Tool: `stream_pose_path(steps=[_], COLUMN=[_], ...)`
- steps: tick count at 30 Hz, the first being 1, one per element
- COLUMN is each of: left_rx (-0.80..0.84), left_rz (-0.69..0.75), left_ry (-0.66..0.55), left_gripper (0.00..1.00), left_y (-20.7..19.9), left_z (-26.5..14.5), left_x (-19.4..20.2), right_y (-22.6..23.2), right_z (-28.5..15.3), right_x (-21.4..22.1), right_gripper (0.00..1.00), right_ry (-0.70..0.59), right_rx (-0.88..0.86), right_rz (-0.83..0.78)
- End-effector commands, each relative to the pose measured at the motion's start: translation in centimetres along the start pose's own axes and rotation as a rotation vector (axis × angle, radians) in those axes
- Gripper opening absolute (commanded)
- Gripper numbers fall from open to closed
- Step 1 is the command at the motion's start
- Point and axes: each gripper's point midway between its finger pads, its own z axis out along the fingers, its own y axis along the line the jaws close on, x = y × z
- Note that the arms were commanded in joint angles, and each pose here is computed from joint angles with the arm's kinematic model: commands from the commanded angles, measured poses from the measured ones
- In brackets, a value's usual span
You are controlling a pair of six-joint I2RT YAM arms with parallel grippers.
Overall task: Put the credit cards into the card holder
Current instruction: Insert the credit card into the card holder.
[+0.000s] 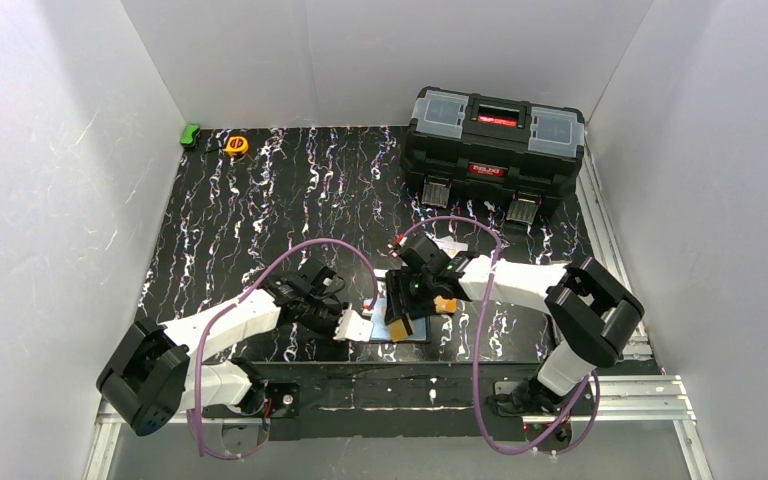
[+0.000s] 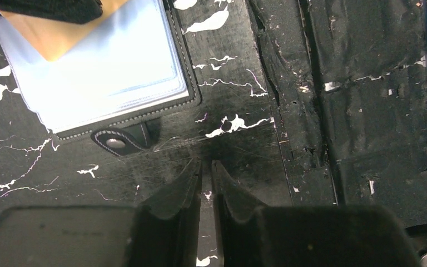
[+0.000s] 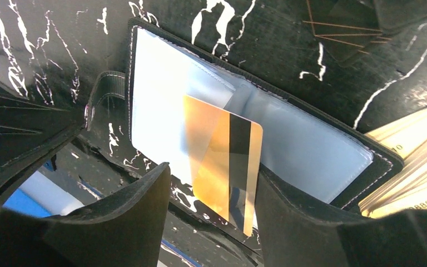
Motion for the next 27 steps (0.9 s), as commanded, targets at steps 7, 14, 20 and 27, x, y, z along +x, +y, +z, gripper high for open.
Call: stream_pose_path(steps=[7, 14, 20, 27], left_rx=[0.002, -0.005, -0.033, -0.133], left_rz=[-0.041, -0.065, -0.116, -0.181], left_ry=[-0.005, -0.004, -0.017, -0.069], left_gripper=[0.09, 0.08, 0.07, 0.27], left_y=[0.4, 0.3, 0.7, 4.8], left_z=[-1.7, -2.6, -3.1, -3.5], left_x=[-1.2, -1.4, -1.7, -3.0], right_y=[-2.0, -1.4, -1.3, -2.3], right_z=[-1.6, -3.4, -5.3, -7.0], right_x=[0.0, -1.2, -2.1, -0.8], right_gripper=[0.98, 0.98, 0.98, 0.55], right_ry=[-0.007, -0.059, -0.131, -0.207], right_rx=[0.14, 0.162, 0.181, 0.13], right_rz=[-0.051, -0.081, -0.103, -0.167])
